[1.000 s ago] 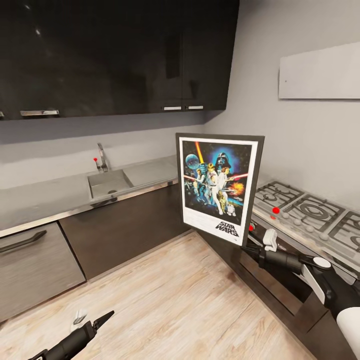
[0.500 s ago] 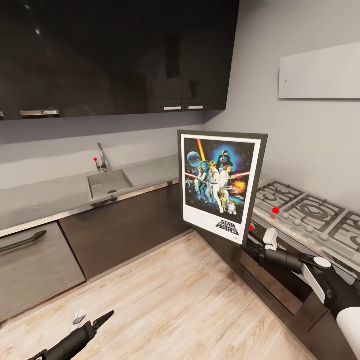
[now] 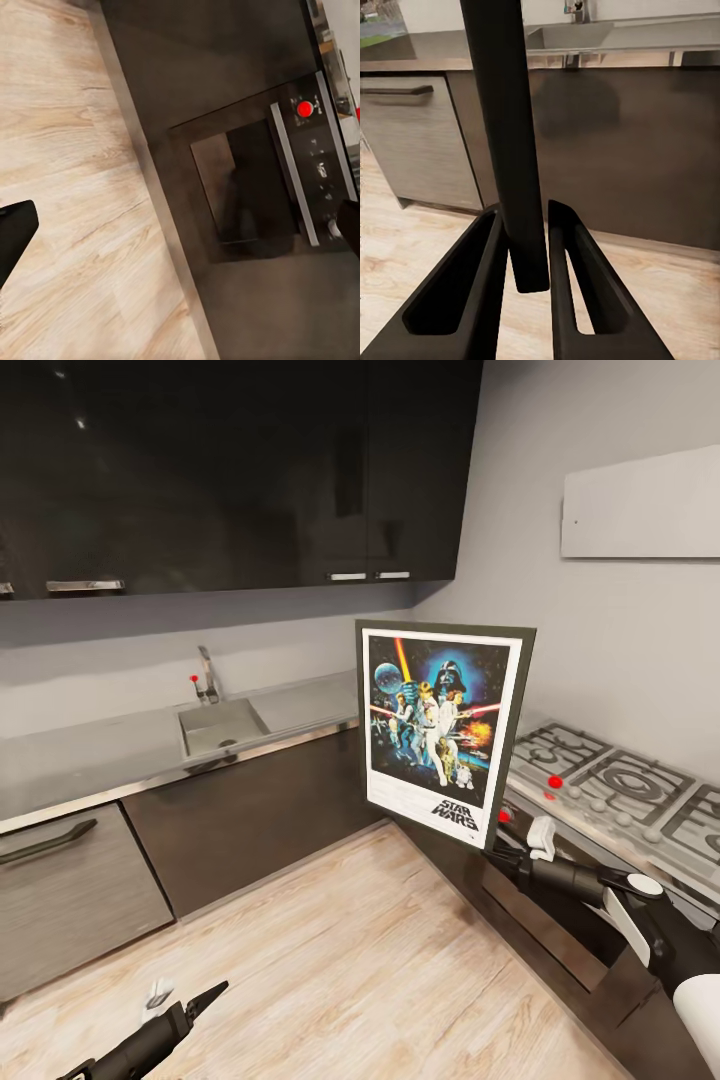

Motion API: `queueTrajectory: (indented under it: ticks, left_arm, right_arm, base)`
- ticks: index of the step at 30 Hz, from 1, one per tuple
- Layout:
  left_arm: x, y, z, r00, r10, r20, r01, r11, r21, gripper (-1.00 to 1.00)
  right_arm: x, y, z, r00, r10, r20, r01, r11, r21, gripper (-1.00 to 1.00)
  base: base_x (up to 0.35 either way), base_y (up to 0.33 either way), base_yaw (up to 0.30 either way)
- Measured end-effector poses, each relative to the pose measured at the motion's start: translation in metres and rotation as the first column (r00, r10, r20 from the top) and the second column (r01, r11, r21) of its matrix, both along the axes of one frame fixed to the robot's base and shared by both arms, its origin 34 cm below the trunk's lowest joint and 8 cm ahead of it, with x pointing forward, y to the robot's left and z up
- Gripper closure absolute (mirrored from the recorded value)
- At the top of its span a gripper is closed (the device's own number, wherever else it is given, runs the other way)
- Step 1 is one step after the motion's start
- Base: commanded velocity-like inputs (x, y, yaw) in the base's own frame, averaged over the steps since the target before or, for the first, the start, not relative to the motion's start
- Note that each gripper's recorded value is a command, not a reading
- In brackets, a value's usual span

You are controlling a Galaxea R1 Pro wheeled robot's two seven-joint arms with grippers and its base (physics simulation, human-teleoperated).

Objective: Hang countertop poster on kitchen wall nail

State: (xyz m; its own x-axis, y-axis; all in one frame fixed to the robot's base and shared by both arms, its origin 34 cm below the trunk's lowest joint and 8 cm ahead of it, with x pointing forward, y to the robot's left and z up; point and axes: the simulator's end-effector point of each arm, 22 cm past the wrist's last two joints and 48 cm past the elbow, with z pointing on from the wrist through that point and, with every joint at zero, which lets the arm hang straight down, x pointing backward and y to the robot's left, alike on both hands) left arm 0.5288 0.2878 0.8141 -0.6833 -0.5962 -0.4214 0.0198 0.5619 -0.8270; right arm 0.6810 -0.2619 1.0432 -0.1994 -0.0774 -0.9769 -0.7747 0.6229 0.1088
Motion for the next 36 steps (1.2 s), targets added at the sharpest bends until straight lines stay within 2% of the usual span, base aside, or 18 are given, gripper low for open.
queueTrajectory:
  ticks: [5,14,22,31,36]
  left_arm:
    - [0.0,0.0,0.0,1.0,0.002,0.0,-0.002,1.0,0.0,-1.0]
    - [0.001,0.004,0.0,1.0,0.007,0.0,-0.007,1.0,0.003,-1.0]
    - [0.001,0.007,0.001,1.0,0.009,0.002,-0.009,1.0,0.006,-1.0]
    - [0.008,0.016,0.006,0.998,0.061,0.018,-0.061,0.998,-0.013,-1.0]
    - [0.009,0.018,0.007,0.997,0.068,0.02,-0.068,0.998,-0.015,-1.0]
  right_arm:
    - [0.0,0.0,0.0,1.0,0.0,0.001,0.0,1.0,0.0,1.0]
    - [0.0,0.001,0.0,1.0,0.003,0.002,-0.003,1.0,0.0,1.0]
    - [0.0,0.002,0.001,1.0,0.004,0.005,-0.004,1.0,0.0,1.0]
    - [0.0,0.002,0.001,1.0,0.005,0.005,-0.005,1.0,-0.001,1.0]
    - [0.0,0.002,0.001,1.0,0.006,0.005,-0.006,1.0,-0.001,1.0]
  base:
    - [-0.134,0.144,0.21]
    - [-0.225,0.222,0.027]
    - [-0.109,0.128,0.232]
    - [-0.191,0.233,0.083]
    - [-0.199,0.242,0.232]
